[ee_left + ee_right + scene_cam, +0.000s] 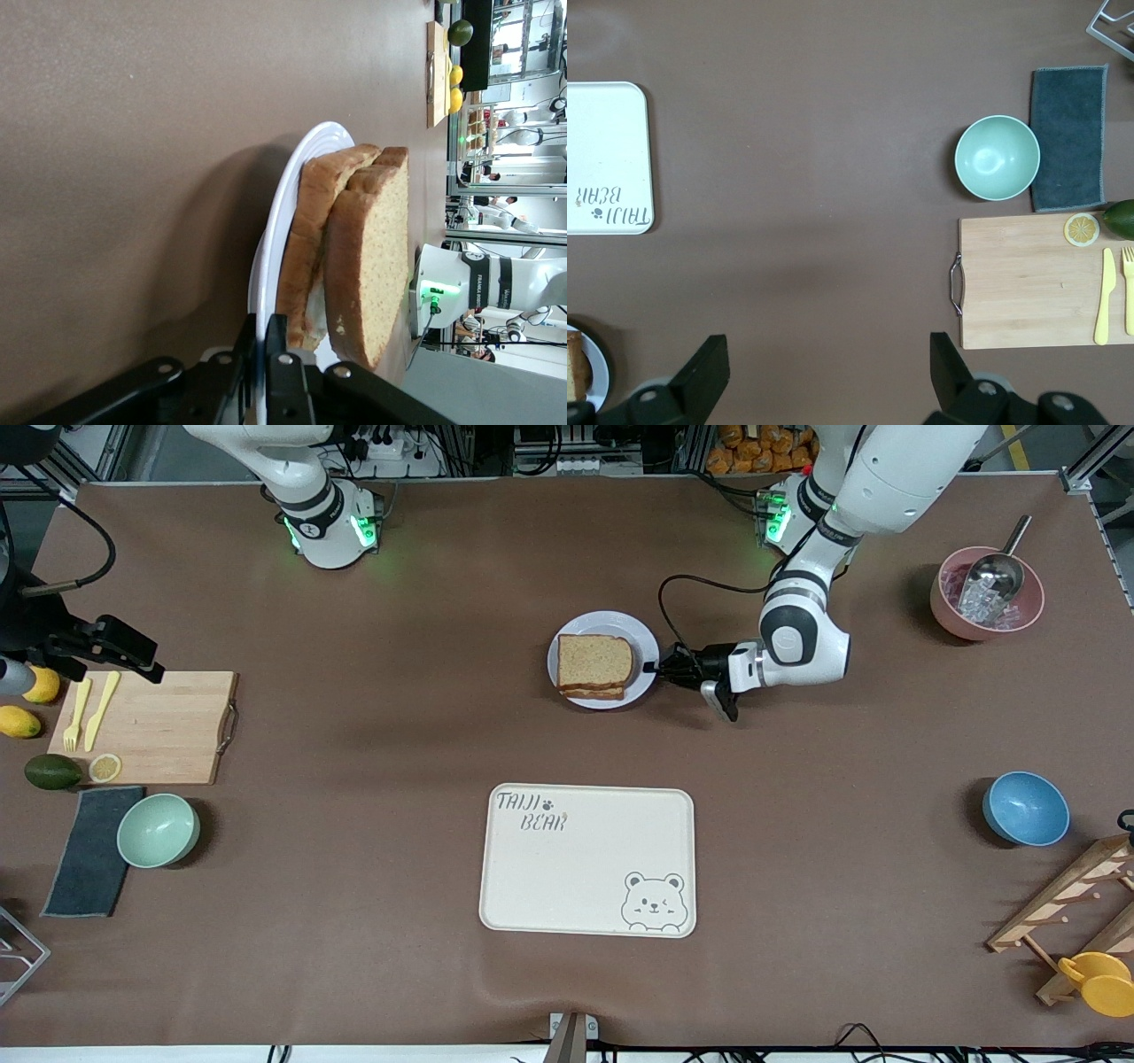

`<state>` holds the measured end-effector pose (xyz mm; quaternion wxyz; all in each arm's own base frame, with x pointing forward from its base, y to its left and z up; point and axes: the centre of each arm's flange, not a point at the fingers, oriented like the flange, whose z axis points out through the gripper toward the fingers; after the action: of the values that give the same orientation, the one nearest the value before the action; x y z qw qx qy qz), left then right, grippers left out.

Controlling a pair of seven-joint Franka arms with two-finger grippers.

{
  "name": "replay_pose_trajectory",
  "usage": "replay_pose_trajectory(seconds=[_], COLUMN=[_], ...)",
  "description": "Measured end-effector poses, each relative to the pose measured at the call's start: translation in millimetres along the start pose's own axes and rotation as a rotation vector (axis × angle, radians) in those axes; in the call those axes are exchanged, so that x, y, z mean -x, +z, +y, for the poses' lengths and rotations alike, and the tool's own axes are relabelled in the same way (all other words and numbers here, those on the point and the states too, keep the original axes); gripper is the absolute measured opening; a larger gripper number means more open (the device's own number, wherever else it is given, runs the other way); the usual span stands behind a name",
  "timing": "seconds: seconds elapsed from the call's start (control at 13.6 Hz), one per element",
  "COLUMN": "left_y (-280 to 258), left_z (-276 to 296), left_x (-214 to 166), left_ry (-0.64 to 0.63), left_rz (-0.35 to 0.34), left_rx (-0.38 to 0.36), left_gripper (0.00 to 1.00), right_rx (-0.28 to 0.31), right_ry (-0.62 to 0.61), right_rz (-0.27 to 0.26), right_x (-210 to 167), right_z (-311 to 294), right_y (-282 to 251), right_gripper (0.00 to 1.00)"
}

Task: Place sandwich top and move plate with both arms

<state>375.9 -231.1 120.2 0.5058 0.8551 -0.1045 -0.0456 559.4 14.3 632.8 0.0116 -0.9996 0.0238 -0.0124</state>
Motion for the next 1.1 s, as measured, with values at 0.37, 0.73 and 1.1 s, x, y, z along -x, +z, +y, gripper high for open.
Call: replay_pose_trajectory(seconds=[0.37, 0.73, 1.1], left_y=[-0.4, -3.7, -1.7], left_z=[19.7, 24.4, 25.7], left_x=[-32.2, -51.4, -58.0], left_ry=[-0.055, -0.113, -0.162], left_rz=[0.051, 0.144, 0.211], left_rx=[0.016, 0.038, 0.076], left_gripper=[0.05, 0.05, 0.05], right_rx=[0.002, 0.002, 0.002], right_ry=[0.0, 0.001, 0.001], right_rz=[-0.001, -0.007, -0.018], right_x=[-0.1, -1.4, -4.3], right_z=[0.2, 0.9, 1.0], right_y=[0.2, 3.1, 9.1], right_gripper=[1.0, 1.0, 1.0])
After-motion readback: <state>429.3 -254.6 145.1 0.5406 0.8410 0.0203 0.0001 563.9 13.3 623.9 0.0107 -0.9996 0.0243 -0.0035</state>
